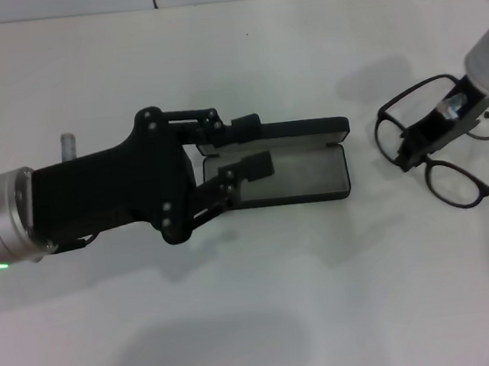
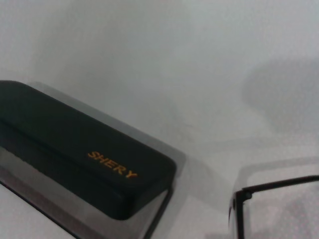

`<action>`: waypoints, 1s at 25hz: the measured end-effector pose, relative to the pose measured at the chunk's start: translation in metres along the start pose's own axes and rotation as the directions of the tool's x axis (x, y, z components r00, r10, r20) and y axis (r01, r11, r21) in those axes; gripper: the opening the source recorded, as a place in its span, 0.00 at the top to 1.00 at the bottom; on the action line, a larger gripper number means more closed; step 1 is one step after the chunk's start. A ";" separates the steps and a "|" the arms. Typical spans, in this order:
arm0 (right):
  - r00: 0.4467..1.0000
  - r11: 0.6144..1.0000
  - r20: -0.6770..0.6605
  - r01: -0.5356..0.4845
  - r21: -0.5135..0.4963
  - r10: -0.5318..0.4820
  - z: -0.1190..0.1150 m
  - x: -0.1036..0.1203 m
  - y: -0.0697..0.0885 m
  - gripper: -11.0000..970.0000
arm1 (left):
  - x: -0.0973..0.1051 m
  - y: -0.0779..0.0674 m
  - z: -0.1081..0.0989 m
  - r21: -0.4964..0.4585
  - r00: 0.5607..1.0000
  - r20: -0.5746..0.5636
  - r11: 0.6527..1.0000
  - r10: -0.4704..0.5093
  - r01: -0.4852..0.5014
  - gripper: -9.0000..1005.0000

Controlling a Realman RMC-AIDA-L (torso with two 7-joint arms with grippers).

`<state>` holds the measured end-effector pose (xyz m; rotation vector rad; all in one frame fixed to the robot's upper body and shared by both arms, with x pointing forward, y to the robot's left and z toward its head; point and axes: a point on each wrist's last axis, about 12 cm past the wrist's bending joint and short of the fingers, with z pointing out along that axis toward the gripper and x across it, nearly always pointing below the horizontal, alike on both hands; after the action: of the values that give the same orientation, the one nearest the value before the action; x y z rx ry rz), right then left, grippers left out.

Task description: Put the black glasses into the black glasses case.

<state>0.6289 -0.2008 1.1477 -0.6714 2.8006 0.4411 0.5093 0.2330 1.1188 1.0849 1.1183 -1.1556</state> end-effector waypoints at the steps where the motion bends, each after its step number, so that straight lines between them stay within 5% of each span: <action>1: 1.000 1.000 0.000 0.000 0.000 0.000 0.000 0.000 0.000 0.84 | -0.001 0.001 0.000 -0.004 1.000 0.006 1.000 -0.010 0.010 0.69; 9: 0.983 0.996 0.162 0.090 0.016 -0.091 -0.048 0.023 -0.003 0.86 | -0.002 -0.002 -0.004 -0.070 0.994 0.094 0.996 -0.051 0.058 0.70; 14: 0.898 0.957 0.352 0.288 -0.014 -0.265 -0.087 0.041 0.012 0.87 | 0.002 -0.007 -0.015 -0.165 0.973 0.209 0.977 -0.100 0.136 0.72; 17: 0.771 0.888 0.517 0.458 -0.046 -0.371 -0.114 0.067 0.014 0.87 | -0.002 0.002 -0.008 -0.176 0.955 0.277 0.972 -0.105 0.158 0.76; 20: 0.577 0.737 0.685 0.670 -0.087 -0.444 -0.131 0.097 0.014 0.87 | -0.006 0.008 -0.003 -0.169 0.942 0.316 0.970 -0.116 0.176 0.79; 22: 0.577 0.737 0.685 0.670 -0.087 -0.444 -0.131 0.097 0.014 0.87 | -0.009 0.012 0.001 -0.158 0.933 0.337 0.969 -0.129 0.191 0.82; 23: 0.404 0.610 0.802 0.790 -0.062 -0.441 -0.128 0.125 0.008 0.87 | -0.020 0.025 0.015 -0.107 0.921 0.357 0.973 -0.153 0.203 0.83; 25: 0.354 0.562 0.818 0.826 -0.047 -0.453 -0.118 0.136 0.004 0.87 | -0.024 0.029 0.021 -0.086 0.921 0.357 0.976 -0.157 0.200 0.86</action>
<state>0.4913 -0.2923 1.2196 -1.3056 1.4169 0.9459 0.5386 0.2176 1.1472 0.6589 1.0045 -1.3454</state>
